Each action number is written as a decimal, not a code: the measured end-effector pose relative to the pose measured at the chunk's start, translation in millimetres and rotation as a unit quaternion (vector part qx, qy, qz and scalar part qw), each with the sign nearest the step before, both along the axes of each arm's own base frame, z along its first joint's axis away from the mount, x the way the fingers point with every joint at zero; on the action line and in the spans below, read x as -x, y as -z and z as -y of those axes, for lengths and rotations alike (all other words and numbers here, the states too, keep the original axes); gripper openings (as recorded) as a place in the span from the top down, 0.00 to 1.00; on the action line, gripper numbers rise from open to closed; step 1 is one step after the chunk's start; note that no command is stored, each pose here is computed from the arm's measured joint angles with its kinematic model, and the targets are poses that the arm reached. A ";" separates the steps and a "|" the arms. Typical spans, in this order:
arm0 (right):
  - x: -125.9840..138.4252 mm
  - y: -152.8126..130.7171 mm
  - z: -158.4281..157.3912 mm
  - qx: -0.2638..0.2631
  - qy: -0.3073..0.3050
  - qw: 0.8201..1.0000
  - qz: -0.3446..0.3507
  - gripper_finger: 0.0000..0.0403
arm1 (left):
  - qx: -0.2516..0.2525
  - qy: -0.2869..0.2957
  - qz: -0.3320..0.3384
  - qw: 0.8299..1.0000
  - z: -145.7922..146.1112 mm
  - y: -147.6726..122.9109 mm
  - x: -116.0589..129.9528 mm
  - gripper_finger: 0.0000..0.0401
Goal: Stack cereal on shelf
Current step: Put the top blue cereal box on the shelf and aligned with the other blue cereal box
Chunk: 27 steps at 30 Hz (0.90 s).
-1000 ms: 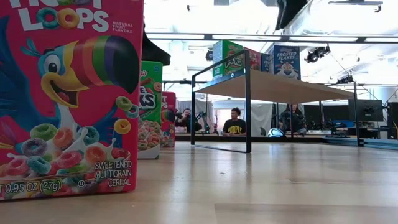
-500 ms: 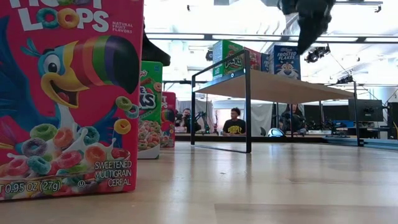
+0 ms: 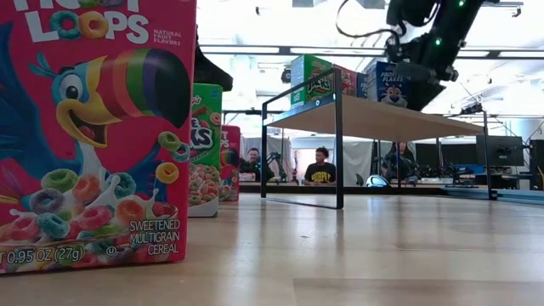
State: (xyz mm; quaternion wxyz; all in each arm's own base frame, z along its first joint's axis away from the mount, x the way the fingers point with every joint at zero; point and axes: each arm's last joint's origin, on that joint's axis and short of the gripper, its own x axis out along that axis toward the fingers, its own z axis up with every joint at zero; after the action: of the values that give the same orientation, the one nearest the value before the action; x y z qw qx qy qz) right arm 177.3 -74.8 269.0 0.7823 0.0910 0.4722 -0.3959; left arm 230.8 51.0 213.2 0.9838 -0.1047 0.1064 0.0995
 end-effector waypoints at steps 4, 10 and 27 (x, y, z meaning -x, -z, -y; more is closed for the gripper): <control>1.6 1.4 5.0 0.008 0.004 1.000 -0.006 1.00 | 0.000 0.000 0.000 1.000 0.0 0.0 0.0 0.79; -0.5 -0.8 10.3 0.019 -0.001 1.000 0.008 1.00 | 0.000 0.000 0.000 1.000 0.0 0.0 0.0 0.79; 4.0 5.4 -1.0 -0.023 -0.051 0.997 0.057 1.00 | 0.002 -0.015 -0.010 1.000 -6.5 1.9 2.0 0.80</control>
State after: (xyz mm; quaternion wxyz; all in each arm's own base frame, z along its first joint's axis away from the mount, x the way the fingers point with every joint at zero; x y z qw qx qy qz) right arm 173.3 -73.8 263.6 0.8247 0.1073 0.4403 -0.3384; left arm 228.8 57.5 211.3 0.9808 -0.1077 0.1150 0.1150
